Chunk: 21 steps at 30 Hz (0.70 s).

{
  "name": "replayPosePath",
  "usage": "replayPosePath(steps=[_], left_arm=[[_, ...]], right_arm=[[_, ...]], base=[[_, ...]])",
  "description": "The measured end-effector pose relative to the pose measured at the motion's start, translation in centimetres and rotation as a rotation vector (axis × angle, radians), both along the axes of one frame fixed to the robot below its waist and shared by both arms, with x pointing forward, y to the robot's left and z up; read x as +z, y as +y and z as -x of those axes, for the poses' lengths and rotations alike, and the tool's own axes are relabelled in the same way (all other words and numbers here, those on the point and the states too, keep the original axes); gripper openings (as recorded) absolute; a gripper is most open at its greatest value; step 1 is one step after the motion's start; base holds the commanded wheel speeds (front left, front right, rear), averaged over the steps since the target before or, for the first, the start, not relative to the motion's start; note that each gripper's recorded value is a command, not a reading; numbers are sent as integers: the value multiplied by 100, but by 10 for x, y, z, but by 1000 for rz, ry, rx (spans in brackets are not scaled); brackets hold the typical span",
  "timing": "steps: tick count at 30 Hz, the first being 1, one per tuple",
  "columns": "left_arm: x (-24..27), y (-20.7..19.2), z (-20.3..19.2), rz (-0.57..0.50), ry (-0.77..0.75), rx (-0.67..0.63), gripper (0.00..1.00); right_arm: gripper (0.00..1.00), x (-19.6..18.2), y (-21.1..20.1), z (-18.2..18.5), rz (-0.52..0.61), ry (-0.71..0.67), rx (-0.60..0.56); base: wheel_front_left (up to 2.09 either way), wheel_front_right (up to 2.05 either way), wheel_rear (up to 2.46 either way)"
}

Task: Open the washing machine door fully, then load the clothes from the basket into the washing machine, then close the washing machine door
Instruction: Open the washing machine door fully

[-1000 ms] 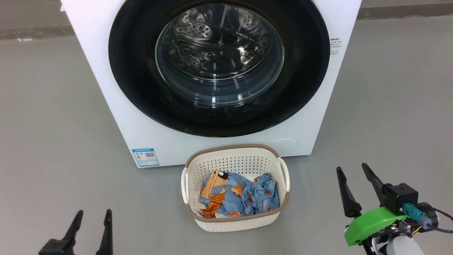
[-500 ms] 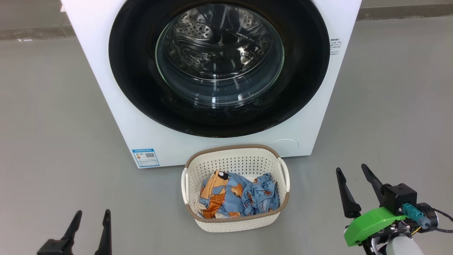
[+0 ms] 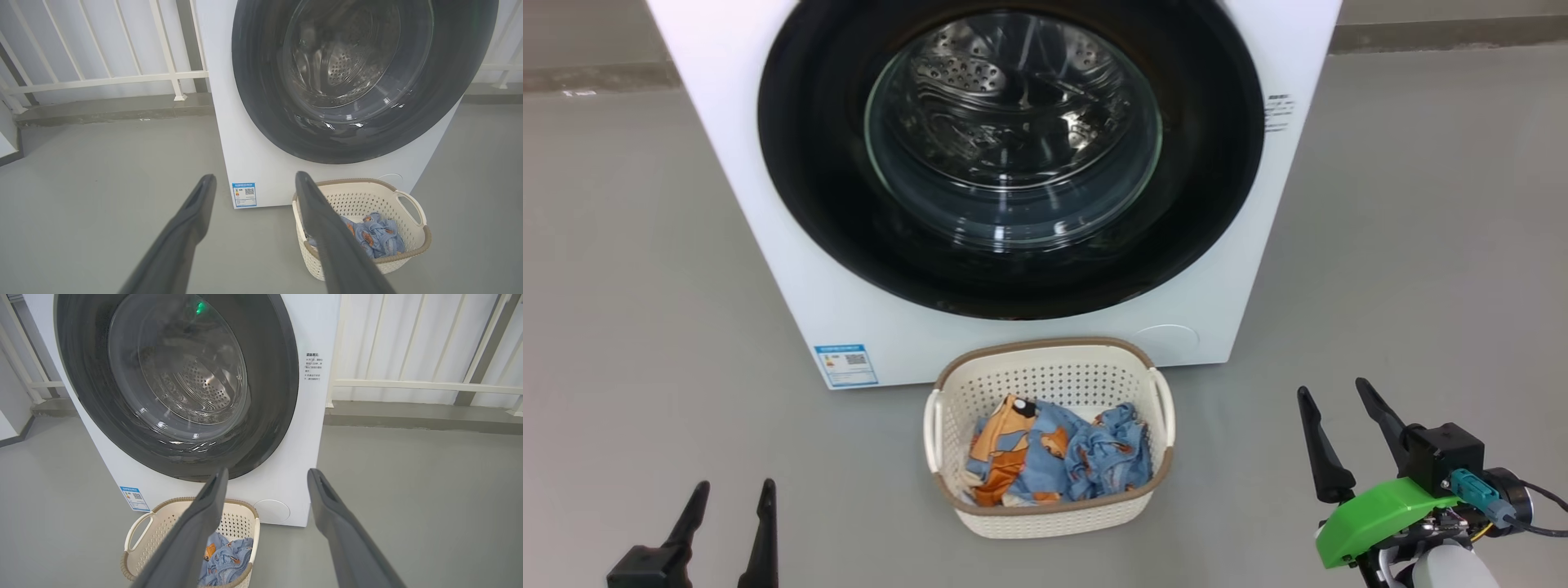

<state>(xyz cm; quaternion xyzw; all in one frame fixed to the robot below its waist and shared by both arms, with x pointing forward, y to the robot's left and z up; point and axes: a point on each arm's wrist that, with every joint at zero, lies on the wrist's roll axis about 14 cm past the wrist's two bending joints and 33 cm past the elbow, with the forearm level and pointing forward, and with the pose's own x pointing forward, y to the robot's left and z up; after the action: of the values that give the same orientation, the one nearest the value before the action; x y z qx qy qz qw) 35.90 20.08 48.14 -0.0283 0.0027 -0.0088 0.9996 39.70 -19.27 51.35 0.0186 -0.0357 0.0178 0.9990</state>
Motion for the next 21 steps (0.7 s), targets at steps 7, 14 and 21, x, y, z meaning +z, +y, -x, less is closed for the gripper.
replayPosePath(steps=[7, 14, 21], left_arm=[[-1, 0, 0, 2, 3, 0, 100], [6, -1, -3, 11, -21, 2, 100], [5, -2, -3, 16, -18, 2, 100]], right_arm=[[100, -1, 0, 0, 0, 3, 1], [100, -4, -1, -1, -1, 10, -4], [100, -5, -1, -2, -1, 14, -4]], base=[[145, 93, -238], [132, 80, -212], [53, 53, -105]])
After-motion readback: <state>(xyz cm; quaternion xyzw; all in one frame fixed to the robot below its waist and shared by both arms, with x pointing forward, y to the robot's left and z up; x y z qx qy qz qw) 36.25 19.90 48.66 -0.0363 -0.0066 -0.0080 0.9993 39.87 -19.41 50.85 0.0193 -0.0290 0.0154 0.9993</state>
